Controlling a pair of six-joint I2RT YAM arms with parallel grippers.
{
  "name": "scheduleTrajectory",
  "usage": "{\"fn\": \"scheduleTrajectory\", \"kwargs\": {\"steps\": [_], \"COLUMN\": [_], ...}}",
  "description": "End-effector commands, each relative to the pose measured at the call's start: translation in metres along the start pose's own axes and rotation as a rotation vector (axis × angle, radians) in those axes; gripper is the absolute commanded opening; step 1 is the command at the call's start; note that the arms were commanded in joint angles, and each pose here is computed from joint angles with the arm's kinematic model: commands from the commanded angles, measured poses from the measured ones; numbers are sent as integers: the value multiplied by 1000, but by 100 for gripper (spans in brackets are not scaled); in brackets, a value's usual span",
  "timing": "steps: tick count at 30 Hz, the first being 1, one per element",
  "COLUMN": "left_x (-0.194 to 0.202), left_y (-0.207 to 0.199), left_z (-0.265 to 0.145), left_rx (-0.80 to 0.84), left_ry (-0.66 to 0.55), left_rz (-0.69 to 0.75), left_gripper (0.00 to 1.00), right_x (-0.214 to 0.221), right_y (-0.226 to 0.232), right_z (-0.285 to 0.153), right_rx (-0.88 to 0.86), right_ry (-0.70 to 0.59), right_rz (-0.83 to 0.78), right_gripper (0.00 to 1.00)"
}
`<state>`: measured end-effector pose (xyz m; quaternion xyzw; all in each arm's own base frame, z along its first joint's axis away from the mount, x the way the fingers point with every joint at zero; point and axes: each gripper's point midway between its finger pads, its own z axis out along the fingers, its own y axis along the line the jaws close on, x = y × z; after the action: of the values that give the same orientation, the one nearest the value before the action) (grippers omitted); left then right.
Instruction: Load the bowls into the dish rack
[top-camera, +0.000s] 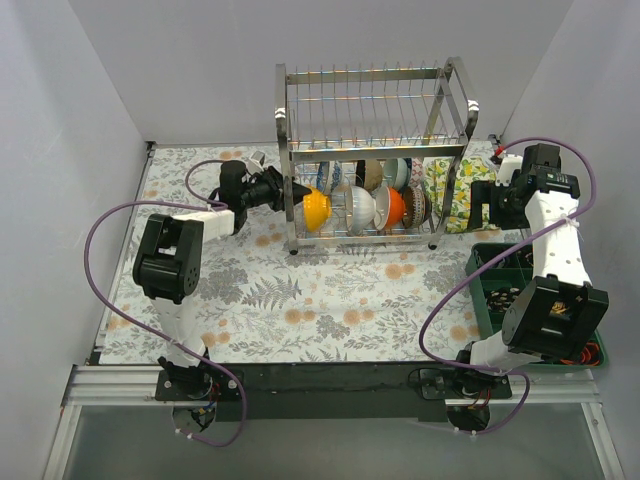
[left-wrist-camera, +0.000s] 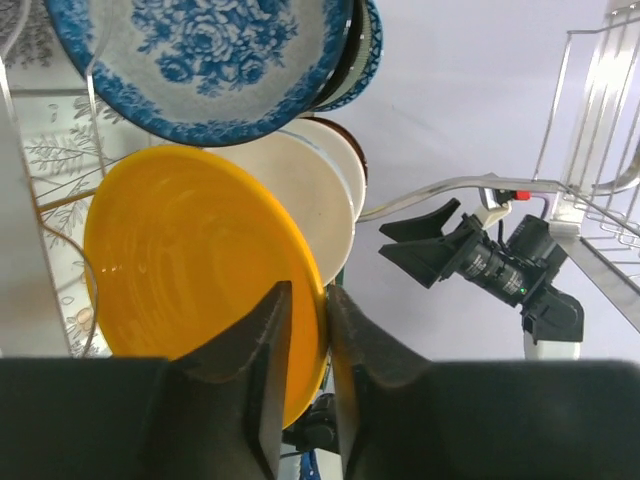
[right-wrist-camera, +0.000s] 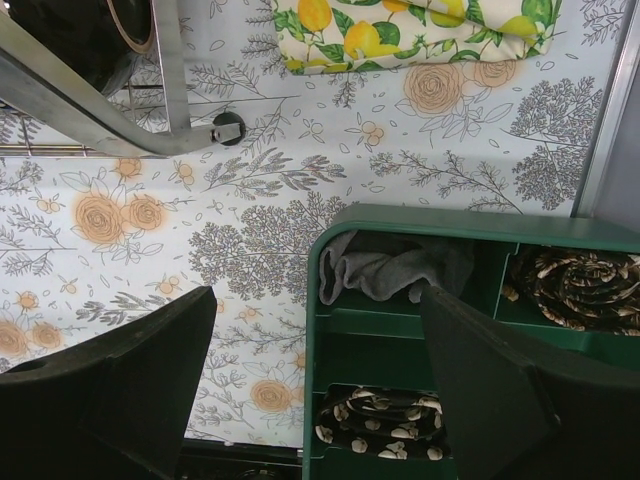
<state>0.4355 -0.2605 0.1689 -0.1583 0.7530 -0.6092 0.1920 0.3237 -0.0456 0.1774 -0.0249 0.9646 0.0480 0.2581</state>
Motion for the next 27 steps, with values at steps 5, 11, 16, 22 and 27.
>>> {"fn": "scheduleTrajectory", "kwargs": {"steps": [5, 11, 16, 22, 27], "left_x": [1, -30, -33, -35, -79], "left_y": [-24, -46, -53, -63, -55], "left_z": [-8, -5, -2, -10, -28], "left_rx": [19, 49, 78, 87, -17], "left_ry": [-30, -88, -58, -98, -218], "left_rz": [125, 272, 282, 302, 425], "left_gripper": [37, 42, 43, 44, 48], "right_x": [-11, -18, -13, -4, -8], "right_y": [-3, -4, -2, 0, -1], "right_z": [-12, -15, -18, -17, -20], "right_rx": [31, 34, 35, 34, 39], "right_ry": [-57, -75, -81, -78, -92], "right_rz": [-31, -35, -39, -39, -38], "right_gripper": [92, 92, 92, 92, 93]}}
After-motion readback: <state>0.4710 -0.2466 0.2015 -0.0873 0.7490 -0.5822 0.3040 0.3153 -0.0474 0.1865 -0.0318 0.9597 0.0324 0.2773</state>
